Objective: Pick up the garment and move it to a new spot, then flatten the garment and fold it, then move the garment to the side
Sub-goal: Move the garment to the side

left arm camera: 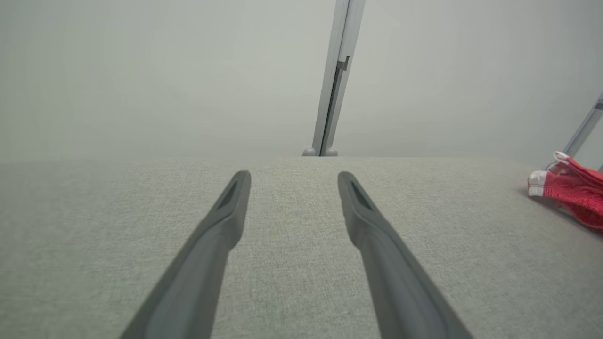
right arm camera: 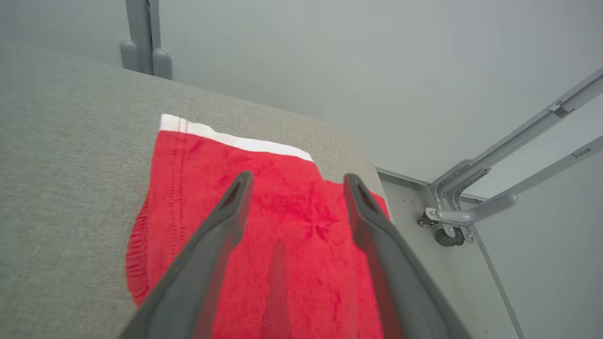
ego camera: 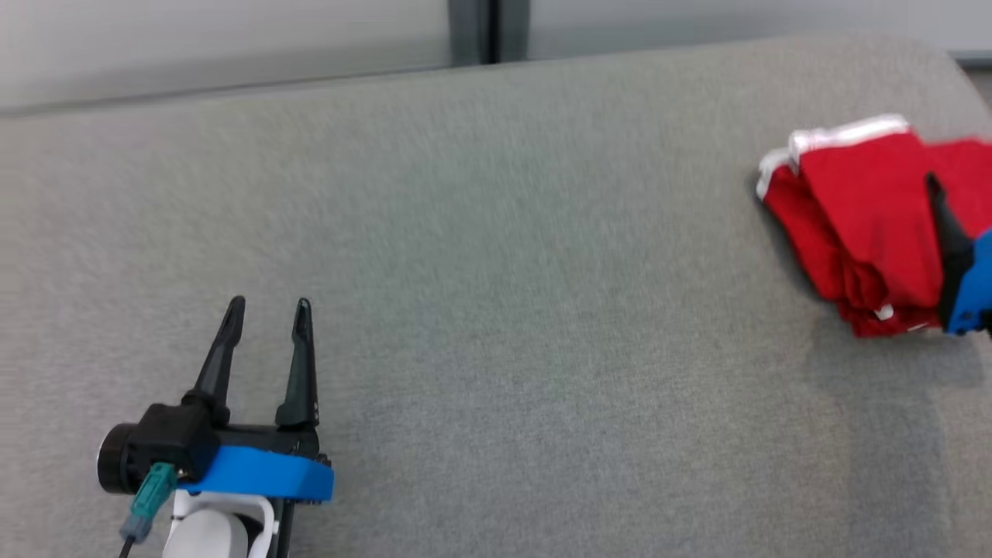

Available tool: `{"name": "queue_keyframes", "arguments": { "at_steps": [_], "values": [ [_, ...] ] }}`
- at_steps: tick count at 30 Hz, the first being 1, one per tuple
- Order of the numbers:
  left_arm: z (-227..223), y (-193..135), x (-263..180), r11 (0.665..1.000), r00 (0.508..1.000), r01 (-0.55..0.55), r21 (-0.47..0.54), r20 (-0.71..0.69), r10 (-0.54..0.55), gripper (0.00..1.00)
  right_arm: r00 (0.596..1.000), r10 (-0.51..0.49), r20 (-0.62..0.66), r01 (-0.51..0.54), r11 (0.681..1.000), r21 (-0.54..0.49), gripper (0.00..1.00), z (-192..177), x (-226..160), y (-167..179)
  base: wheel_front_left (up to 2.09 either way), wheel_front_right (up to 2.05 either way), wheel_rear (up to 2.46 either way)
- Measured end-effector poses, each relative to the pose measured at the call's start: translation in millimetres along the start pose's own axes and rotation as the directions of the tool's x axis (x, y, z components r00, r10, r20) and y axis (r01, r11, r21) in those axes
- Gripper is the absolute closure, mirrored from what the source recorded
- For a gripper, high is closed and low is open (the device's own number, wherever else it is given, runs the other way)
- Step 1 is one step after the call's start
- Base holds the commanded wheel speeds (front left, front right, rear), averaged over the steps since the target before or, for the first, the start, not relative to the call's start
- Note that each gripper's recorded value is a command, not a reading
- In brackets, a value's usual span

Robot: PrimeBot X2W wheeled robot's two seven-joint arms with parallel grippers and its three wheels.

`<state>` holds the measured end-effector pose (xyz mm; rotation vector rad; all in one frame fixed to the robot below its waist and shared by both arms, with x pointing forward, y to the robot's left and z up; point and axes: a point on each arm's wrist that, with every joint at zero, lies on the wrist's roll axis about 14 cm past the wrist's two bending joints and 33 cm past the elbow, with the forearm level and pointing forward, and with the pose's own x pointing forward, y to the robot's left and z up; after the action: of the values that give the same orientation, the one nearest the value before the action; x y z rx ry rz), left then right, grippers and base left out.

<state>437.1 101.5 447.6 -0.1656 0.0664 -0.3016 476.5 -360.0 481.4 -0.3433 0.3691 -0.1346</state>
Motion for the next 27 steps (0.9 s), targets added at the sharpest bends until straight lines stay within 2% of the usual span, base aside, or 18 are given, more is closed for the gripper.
{"name": "queue_keyframes", "arguments": {
  "at_steps": [1,2,6,12,19,27],
  "values": [
    [5.1,2.1,-6.0,1.000,1.000,-0.016,-0.003,0.011,0.016,0.00,0.999,0.008,0.042,-0.008,1.000,0.010,0.00,6.3,-6.6,5.1,0.00,0.00,0.00],
    [14.8,5.6,-19.1,0.999,0.999,-0.044,-0.002,0.031,0.044,0.00,0.993,0.023,0.112,-0.031,0.997,0.073,0.00,15.2,-20.8,19.2,0.00,0.00,0.00],
    [20.7,15.3,-46.2,0.995,0.994,-0.102,-0.004,0.038,0.102,0.00,0.974,0.059,0.218,-0.092,0.985,0.146,0.00,24.5,-53.2,48.7,0.00,0.00,0.00],
    [23.8,23.1,-78.2,0.985,0.984,-0.169,-0.015,0.046,0.170,0.00,0.936,0.049,0.350,-0.158,0.944,0.290,0.00,38.2,-103.7,79.4,0.00,0.00,0.00],
    [24.4,30.2,-99.7,0.976,0.975,-0.215,-0.028,0.053,0.216,0.00,0.924,0.086,0.374,-0.222,0.914,0.340,0.00,31.6,-141.6,118.4,0.00,0.00,0.00],
    [24.9,34.0,-106.8,0.970,0.969,-0.239,-0.041,0.058,0.241,0.00,0.928,0.115,0.355,-0.246,0.904,0.350,0.00,25.8,-151.5,134.7,0.00,0.00,0.00]
  ]
}}
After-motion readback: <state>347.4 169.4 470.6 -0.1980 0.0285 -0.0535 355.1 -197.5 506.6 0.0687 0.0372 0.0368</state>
